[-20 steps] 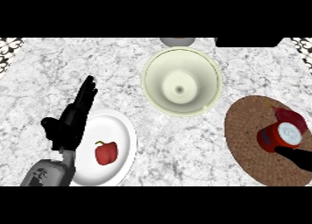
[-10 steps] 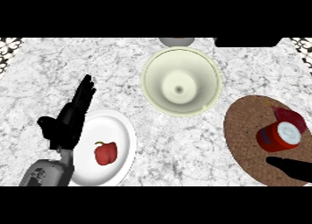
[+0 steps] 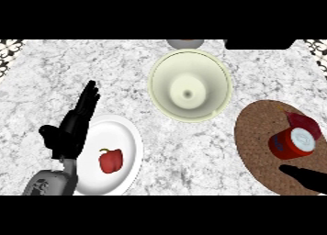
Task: Pick the can from the placemat and place it in the bowl
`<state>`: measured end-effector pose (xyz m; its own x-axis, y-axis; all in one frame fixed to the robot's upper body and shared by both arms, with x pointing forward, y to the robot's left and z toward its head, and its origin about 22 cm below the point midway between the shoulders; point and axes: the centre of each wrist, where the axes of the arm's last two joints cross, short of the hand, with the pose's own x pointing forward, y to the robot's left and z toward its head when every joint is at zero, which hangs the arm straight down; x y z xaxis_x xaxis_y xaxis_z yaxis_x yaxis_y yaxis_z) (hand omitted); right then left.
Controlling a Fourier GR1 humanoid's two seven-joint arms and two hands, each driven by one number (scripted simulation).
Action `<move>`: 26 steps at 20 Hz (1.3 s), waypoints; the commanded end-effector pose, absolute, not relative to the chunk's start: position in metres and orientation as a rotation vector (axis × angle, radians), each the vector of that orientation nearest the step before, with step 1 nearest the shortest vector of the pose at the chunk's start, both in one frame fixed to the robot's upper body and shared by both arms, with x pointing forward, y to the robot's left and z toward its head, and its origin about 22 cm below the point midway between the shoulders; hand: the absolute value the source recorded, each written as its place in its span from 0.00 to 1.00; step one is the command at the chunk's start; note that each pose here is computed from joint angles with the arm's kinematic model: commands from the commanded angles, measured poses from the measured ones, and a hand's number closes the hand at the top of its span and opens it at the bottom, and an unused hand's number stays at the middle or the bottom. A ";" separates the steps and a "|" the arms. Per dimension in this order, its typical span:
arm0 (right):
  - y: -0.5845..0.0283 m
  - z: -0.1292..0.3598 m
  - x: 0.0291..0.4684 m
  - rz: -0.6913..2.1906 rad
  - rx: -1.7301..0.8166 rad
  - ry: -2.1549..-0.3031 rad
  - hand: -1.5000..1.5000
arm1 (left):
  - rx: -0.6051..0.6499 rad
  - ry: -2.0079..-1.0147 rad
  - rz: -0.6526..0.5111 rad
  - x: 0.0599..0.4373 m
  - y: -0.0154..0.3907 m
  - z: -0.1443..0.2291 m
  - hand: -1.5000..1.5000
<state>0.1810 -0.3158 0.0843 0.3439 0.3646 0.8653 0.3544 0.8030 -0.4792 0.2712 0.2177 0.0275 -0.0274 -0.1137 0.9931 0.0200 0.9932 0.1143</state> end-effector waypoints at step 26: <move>-0.324 -0.018 0.203 0.013 -0.734 -1.113 0.00 | 0.067 -1.589 -0.107 0.282 0.222 0.019 0.50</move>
<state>0.2004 -0.3207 0.0046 0.4197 0.3137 0.8518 0.3708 0.7973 -0.4763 0.2759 0.2220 0.0302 -0.0262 -0.1136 0.9932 0.0216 0.9932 0.1141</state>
